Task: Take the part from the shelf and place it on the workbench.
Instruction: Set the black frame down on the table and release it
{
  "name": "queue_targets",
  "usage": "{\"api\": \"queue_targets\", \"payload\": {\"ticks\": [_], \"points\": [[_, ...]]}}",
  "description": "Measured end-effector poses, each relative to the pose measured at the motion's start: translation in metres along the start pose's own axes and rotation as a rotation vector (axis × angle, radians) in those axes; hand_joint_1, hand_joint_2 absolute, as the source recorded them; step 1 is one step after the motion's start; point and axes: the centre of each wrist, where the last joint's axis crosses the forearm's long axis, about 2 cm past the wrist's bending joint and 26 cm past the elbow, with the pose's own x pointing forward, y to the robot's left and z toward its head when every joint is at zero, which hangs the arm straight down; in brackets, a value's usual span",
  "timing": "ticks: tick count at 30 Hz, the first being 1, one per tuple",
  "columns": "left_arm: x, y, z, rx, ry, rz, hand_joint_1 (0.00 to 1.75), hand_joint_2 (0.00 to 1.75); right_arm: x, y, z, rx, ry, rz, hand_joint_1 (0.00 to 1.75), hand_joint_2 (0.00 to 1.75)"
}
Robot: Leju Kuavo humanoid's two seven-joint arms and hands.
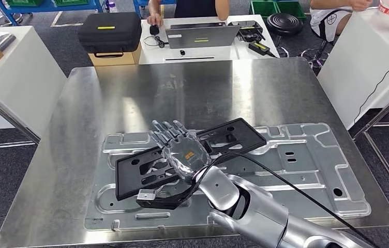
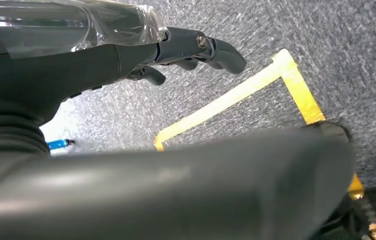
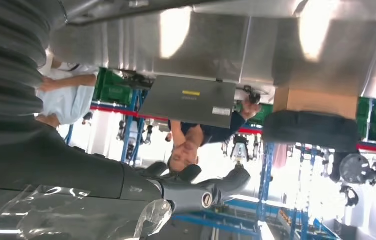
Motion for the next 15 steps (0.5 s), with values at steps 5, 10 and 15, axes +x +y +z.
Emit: {"api": "queue_targets", "payload": {"ticks": [5, 10, 15], "points": [[-0.0016, -0.0004, 0.0001, -0.008, 0.003, -0.001, 0.0, 0.0, 0.0005, 0.003, 0.0018, 0.008, 0.001, -0.004, 0.0, 1.75], [-0.0034, 0.002, -0.0004, -0.004, 0.007, -0.002, 0.0, 0.0, 0.0003, 0.0039, 0.0025, 0.01, 0.003, -0.004, 0.0, 1.75], [-0.0044, 0.0005, 0.0, -0.008, 0.007, -0.002, 0.0, 0.0, -0.0004, 0.0038, 0.0027, 0.01, 0.005, -0.003, 0.0, 1.75]]}}
